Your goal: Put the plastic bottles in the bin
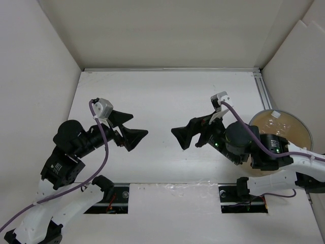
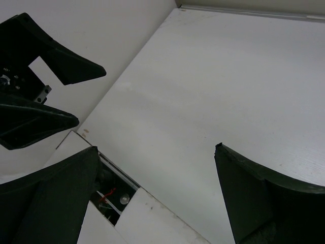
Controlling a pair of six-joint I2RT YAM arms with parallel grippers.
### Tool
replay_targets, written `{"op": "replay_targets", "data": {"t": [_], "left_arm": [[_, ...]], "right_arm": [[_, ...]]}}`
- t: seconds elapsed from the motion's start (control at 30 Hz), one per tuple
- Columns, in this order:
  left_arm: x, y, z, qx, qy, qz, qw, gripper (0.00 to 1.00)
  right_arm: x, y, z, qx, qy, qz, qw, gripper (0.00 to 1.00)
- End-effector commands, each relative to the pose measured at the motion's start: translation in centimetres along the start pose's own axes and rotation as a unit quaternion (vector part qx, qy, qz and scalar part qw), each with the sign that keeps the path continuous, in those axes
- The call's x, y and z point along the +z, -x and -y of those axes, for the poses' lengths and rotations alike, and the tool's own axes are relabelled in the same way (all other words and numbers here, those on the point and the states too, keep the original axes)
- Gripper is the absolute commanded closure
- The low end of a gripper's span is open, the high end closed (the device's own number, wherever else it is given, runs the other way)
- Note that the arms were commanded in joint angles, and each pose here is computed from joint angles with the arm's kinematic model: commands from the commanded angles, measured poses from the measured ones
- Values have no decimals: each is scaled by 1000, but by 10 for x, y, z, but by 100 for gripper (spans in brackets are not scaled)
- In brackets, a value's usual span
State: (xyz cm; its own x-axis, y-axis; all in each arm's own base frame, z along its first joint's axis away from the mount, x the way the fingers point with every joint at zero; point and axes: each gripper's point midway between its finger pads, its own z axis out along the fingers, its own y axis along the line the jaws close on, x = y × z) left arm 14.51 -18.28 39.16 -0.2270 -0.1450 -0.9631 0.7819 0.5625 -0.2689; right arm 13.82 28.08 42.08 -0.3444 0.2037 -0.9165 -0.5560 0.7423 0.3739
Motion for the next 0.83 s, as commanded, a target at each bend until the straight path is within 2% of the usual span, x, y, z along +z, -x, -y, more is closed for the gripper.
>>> {"op": "replay_targets", "data": {"t": [0.0,0.33,0.8], "left_arm": [[4,6,-1,6,-1,19,1000,0],[5,12,-19,1,49,38,998,0],[6,9,-23,-5,59,36,998,0]], "right_arm": [[-6,14,-1,16,10,25,1000,0],[-9,18,0,12,13,31,999,0],[-6,16,1,5,7,31,999,0]]}}
